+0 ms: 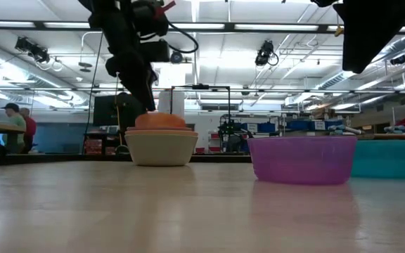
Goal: Nest bowls inside each other
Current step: Stack the orange bowl on top of the green bowl, then stack the violet bowl on top of the orange bowl
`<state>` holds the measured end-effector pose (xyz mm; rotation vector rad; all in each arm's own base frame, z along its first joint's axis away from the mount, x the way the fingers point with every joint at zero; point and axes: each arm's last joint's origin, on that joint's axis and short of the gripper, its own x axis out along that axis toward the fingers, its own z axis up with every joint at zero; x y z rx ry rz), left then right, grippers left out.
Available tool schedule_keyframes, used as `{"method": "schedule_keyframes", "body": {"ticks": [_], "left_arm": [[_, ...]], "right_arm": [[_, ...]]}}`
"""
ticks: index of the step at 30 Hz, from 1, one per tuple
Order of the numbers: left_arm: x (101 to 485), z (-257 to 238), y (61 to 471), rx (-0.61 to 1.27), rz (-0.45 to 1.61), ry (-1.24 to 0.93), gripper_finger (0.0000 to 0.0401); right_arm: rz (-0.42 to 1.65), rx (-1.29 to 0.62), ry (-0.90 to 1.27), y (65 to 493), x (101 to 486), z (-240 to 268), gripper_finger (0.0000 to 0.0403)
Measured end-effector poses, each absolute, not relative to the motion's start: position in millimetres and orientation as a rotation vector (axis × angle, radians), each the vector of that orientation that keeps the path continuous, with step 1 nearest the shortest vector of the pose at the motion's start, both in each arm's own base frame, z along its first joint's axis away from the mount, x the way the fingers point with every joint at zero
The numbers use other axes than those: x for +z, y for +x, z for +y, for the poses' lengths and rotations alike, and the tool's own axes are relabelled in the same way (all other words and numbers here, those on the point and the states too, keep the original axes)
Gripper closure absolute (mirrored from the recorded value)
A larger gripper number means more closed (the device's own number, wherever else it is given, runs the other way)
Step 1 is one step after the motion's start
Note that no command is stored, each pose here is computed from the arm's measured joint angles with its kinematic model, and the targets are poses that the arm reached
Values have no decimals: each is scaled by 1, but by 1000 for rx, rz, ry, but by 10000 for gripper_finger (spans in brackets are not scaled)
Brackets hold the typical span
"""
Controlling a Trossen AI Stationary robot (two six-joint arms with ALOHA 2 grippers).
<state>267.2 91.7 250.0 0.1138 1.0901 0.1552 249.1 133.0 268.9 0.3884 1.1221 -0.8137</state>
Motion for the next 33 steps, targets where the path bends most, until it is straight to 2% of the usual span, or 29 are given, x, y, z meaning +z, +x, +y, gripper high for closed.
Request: {"method": "schedule_keyframes", "body": {"ticks": [7, 12, 20, 29, 33], "left_arm": [[255, 88, 265, 99, 1045, 17, 262], [282, 75, 259, 21, 938, -76, 260], [341, 47, 233, -32, 718, -131, 259], [367, 21, 203, -66, 603, -132, 258], [370, 16, 199, -57, 588, -115, 258]], "right_arm": [[1142, -795, 399, 252, 269, 130, 249], [1156, -755, 419, 264, 268, 118, 249], [1197, -623, 575, 290, 254, 87, 246], [1172, -587, 585, 297, 227, 64, 207], [1140, -562, 591, 299, 217, 63, 202]]}}
